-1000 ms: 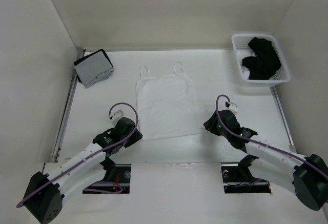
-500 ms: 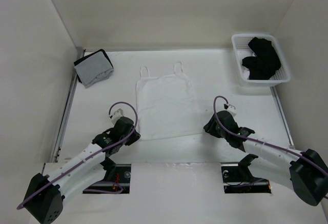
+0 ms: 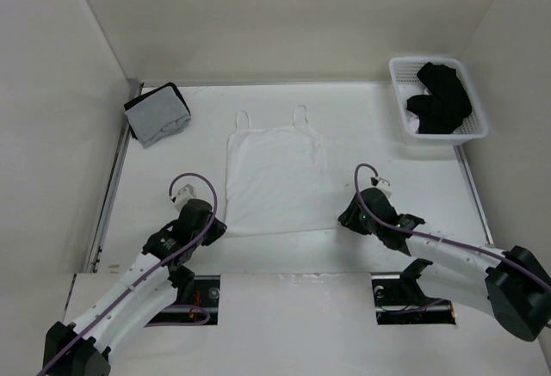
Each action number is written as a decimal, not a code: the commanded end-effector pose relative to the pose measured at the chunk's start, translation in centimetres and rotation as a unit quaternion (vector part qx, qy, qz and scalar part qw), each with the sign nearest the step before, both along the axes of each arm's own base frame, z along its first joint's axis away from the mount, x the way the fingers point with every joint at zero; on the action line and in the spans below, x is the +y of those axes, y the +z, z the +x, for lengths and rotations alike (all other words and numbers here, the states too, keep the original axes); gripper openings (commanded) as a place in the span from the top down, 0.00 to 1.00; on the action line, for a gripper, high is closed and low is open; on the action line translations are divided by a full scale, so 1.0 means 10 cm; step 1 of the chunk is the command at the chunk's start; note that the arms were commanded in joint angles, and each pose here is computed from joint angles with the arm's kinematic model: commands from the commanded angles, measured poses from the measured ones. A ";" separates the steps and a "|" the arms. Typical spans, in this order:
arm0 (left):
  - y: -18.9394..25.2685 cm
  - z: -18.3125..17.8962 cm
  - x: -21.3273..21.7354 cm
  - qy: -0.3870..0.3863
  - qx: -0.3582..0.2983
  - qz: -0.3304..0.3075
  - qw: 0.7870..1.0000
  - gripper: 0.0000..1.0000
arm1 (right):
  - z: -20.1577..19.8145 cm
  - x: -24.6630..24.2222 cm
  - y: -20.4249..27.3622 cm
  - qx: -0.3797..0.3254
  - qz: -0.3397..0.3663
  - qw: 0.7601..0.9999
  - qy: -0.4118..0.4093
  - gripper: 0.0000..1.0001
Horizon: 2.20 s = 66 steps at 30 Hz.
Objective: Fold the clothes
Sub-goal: Fold the tank top
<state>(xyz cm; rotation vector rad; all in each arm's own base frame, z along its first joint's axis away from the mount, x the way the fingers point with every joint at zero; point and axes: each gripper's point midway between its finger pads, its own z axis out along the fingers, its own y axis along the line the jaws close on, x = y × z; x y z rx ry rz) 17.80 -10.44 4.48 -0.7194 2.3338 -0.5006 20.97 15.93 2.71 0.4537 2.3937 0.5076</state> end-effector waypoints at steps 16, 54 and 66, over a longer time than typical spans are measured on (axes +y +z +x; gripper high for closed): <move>0.05 0.01 0.00 -0.007 -0.008 0.001 1.000 0.97 | -0.03 0.32 0.05 0.001 0.047 0.998 0.049 0.71; 2.16 2.10 -0.17 0.112 -0.275 -0.042 0.954 0.98 | 1.49 0.16 2.14 -0.190 0.089 0.977 0.036 0.97; 1.45 3.48 -0.02 0.143 -0.198 0.021 0.969 0.69 | 3.07 0.17 1.47 -0.116 0.100 0.988 -0.007 0.68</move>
